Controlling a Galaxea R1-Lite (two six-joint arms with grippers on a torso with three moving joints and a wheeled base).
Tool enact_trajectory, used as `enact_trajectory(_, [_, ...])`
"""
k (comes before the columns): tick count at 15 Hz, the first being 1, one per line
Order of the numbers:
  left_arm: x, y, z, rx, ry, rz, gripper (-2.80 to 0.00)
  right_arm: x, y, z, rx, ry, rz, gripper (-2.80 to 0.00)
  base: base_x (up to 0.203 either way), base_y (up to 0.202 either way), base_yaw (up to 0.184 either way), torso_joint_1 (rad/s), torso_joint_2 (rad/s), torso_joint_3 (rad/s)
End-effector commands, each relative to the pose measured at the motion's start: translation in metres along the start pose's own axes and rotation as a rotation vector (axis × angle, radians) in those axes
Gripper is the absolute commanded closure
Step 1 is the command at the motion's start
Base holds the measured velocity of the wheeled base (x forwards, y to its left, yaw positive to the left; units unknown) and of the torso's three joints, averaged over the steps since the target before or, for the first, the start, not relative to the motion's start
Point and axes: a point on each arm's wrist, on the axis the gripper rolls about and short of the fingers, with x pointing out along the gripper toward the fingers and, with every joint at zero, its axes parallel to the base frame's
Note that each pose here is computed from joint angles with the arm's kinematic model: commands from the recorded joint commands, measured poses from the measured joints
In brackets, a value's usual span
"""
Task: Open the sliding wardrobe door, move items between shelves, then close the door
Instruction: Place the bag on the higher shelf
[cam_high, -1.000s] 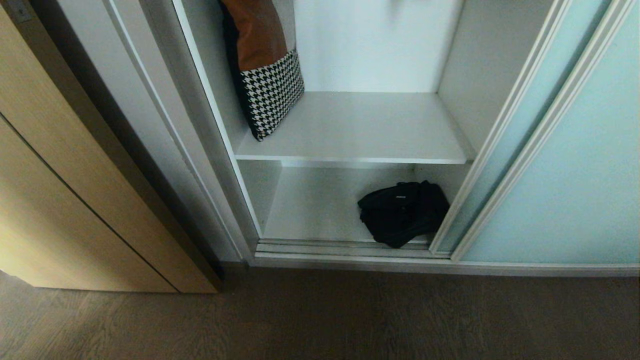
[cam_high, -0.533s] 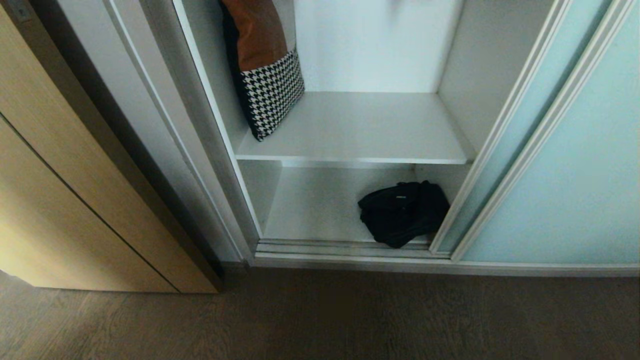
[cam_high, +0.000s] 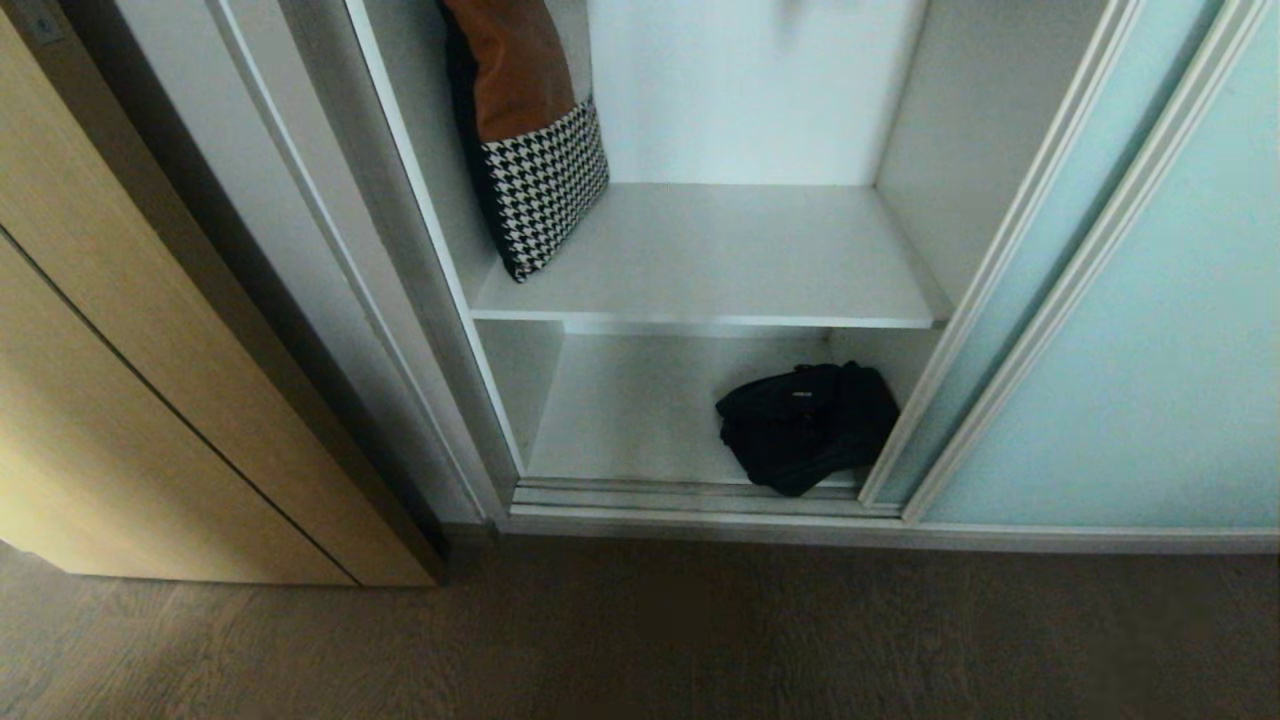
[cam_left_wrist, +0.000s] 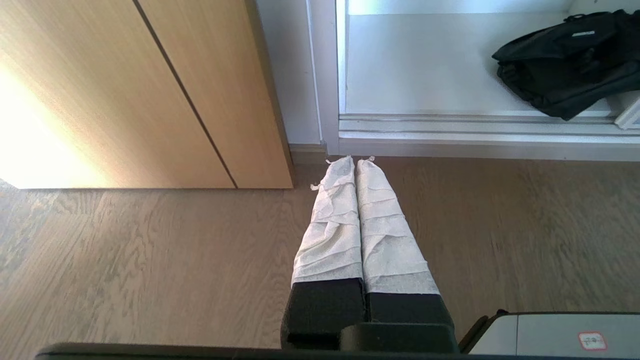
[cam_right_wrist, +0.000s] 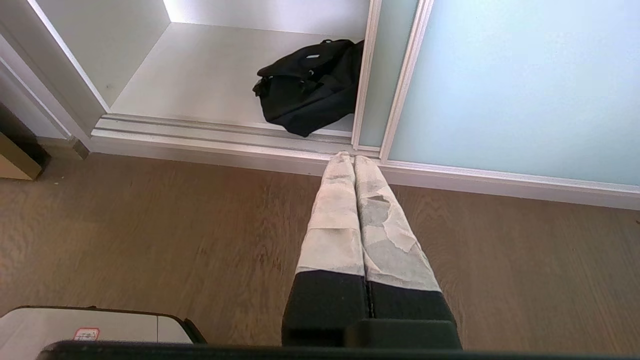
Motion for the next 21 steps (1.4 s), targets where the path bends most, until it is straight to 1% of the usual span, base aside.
enact_trajectory(1, [0.0001,0.0000,0.0001,0.000,0.001,0.000,0.00,-0.0001,0.0000,0.0000,0.000,-0.001,0.000,0.00,0.000,0.000,0.000,0.000,0.00,0.000])
enact_trajectory(4, [0.0001,0.0002,0.0001,-0.008,0.001,0.008,0.00,-0.0001,0.0000,0.0000,0.000,-0.001,0.000,0.00,0.000,0.000,0.000,0.000,0.00,0.000])
enact_trajectory(8, [0.0001,0.0001,0.0001,-0.002,0.001,0.006,0.00,-0.0001,0.0000,0.0000,0.000,-0.001,0.000,0.00,0.000,0.000,0.000,0.000,0.00,0.000])
enact_trajectory(13, [0.0000,0.0002,0.0004,-0.026,0.001,0.008,0.00,-0.0001,0.0000,0.0000,0.000,-0.001,0.000,0.00,0.000,0.000,0.000,0.000,0.00,0.000])
enact_trajectory(21, [-0.0004,0.0002,0.0005,-0.041,0.007,0.011,0.00,-0.0001,0.0000,0.0000,0.000,-0.001,0.001,0.00,0.000,0.000,0.000,0.004,0.00,-0.165])
